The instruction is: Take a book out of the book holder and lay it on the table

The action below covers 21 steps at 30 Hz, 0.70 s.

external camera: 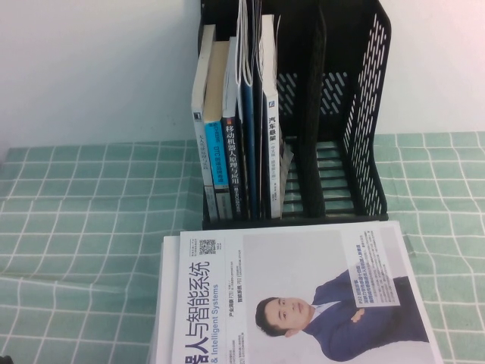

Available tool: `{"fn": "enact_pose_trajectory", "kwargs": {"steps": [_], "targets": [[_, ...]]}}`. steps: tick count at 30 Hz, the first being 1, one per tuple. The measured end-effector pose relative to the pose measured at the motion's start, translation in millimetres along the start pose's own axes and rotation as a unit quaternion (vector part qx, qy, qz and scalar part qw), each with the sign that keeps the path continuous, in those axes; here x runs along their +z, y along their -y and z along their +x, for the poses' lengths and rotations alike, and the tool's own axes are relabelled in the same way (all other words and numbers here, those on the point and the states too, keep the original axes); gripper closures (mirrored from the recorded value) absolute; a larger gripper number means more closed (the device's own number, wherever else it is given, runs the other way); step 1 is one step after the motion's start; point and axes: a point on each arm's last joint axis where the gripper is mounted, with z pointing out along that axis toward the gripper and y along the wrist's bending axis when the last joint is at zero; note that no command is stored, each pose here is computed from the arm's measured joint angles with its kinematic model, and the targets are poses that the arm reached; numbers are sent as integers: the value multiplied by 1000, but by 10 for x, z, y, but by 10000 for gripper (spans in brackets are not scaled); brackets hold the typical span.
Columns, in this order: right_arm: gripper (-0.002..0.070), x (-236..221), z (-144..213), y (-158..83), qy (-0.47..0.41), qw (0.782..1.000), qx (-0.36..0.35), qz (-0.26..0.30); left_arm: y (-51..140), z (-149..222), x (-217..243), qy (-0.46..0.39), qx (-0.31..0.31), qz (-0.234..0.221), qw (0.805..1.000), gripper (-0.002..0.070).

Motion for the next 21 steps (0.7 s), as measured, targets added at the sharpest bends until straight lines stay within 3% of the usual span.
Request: {"fn": "enact_pose_trajectory", "kwargs": {"steps": [8,15,21], "targets": [[678,0,-1,-7,0,1000,13,-3,33,9,-6,-8,-16,33,999,677],[678,0,-1,-8,1,1000,15,-4,65,18,-16,-17,9,68,997,677],[678,0,-1,-8,1,1000,15,-4,69,20,-17,-18,14,73,997,677]]}}
